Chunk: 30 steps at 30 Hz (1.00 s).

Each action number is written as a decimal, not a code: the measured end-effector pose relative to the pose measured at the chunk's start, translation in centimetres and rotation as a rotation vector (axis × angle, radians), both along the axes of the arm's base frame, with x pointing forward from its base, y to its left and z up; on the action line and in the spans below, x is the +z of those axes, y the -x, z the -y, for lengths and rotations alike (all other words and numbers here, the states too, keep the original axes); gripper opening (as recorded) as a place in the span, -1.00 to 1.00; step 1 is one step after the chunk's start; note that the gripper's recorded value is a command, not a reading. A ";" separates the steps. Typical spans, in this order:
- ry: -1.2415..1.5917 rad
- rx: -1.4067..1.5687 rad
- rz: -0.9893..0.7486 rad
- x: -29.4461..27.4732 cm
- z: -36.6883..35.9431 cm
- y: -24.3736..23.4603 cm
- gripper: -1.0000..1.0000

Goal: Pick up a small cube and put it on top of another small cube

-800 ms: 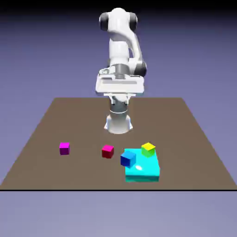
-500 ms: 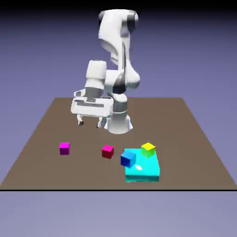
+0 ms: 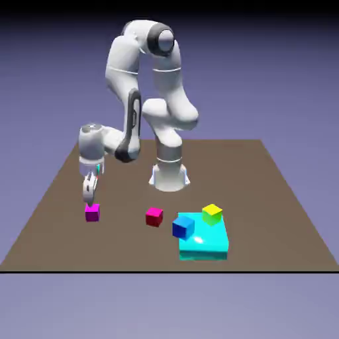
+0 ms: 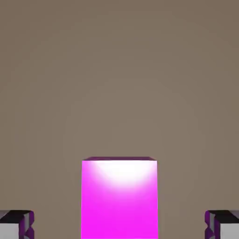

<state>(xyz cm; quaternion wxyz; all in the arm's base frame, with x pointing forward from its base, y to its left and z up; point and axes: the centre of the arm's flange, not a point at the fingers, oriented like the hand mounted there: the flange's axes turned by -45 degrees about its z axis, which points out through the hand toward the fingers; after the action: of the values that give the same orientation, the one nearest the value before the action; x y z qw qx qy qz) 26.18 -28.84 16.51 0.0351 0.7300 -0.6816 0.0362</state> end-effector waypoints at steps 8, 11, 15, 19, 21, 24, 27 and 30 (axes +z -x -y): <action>-0.001 0.000 0.001 -3.3 0.1 0.0 -1.00; 0.001 0.000 0.000 -0.5 0.0 0.0 -1.00; -0.002 -0.001 0.002 2.7 -0.4 0.1 -1.00; -0.007 0.309 0.004 5.0 -5.7 -6.8 -1.00; -0.009 0.503 0.004 6.7 -9.7 -10.5 -1.00; -0.010 0.795 0.005 9.5 -16.9 -14.9 -1.00; -0.009 1.078 0.004 12.4 -24.6 -17.5 -1.00; -0.004 1.364 0.001 15.4 -32.9 -18.4 -1.00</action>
<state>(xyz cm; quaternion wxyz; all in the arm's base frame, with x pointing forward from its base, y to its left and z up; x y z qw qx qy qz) 44.53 4.08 31.88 0.0026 0.9964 -0.0688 0.0492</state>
